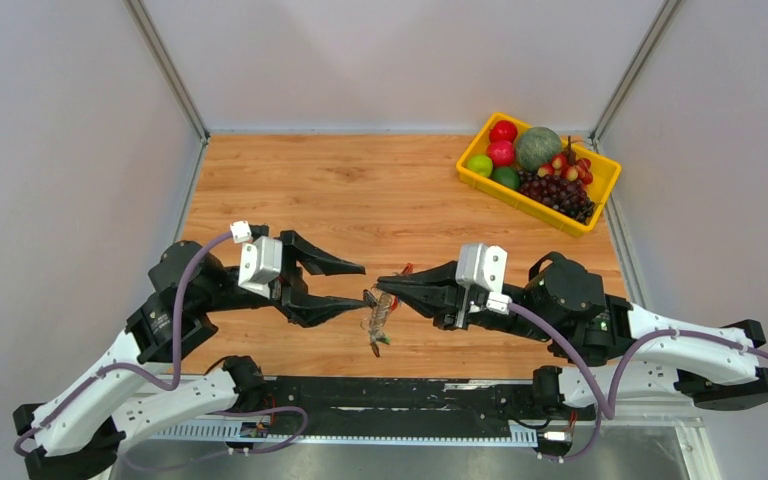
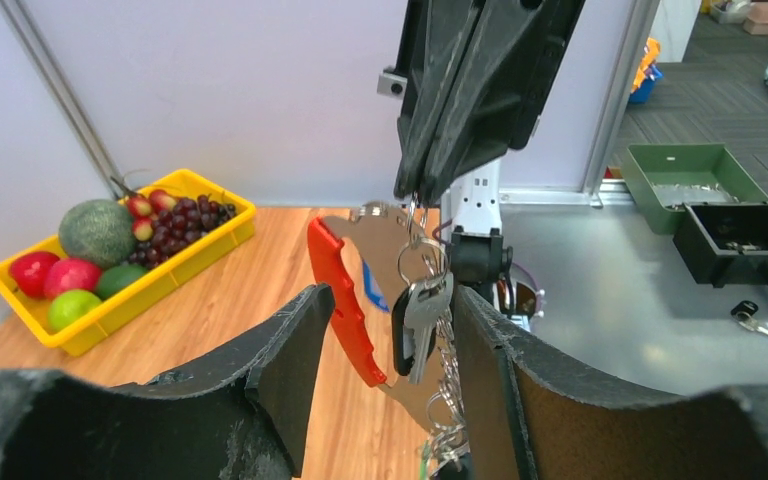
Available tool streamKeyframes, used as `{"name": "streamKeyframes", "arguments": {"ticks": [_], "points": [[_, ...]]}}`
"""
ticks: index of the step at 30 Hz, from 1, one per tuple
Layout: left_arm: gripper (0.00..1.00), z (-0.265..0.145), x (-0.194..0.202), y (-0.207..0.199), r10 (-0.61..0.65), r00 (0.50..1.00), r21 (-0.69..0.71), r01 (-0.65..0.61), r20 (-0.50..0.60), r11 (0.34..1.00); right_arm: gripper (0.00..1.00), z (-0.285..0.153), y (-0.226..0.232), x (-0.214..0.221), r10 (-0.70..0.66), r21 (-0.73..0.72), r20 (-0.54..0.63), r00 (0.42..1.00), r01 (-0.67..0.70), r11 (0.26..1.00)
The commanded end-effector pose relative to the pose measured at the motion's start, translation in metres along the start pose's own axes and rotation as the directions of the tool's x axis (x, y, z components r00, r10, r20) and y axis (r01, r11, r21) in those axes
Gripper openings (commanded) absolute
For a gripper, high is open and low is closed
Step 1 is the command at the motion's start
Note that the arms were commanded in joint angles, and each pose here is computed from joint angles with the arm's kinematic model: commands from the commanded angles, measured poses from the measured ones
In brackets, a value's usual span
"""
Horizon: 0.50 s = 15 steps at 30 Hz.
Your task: Put the keys on the keyring
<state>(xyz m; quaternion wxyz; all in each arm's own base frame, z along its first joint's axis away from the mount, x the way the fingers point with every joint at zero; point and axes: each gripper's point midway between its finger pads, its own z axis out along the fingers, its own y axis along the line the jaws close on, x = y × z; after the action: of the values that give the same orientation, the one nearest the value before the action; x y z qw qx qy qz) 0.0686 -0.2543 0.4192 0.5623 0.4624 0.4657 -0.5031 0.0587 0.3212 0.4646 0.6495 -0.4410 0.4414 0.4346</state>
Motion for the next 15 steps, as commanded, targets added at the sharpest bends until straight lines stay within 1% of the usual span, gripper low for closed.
{"name": "streamKeyframes", "arguments": {"ticks": [1,6,10,15], "points": [[0.59,-0.004,-0.029,-0.002,0.062,0.996,-0.001,-0.062,0.068,0.998,0.00,-0.009,0.001,-0.030,0.035,-0.019,0.073,0.997,-0.034,0.999],[0.59,-0.001,-0.036,-0.007,0.061,0.994,0.035,-0.065,0.092,0.997,0.00,-0.011,0.002,-0.032,0.044,-0.028,0.078,0.996,-0.042,0.999],[0.55,0.004,-0.031,-0.010,0.034,0.995,0.065,-0.040,0.091,0.997,0.00,-0.011,0.003,-0.034,0.046,-0.033,0.083,0.995,-0.043,0.999],[0.45,0.010,-0.027,-0.012,0.008,0.995,0.098,-0.018,0.103,0.995,0.00,-0.008,0.004,-0.036,0.039,-0.042,0.085,0.996,-0.036,0.998]]}}
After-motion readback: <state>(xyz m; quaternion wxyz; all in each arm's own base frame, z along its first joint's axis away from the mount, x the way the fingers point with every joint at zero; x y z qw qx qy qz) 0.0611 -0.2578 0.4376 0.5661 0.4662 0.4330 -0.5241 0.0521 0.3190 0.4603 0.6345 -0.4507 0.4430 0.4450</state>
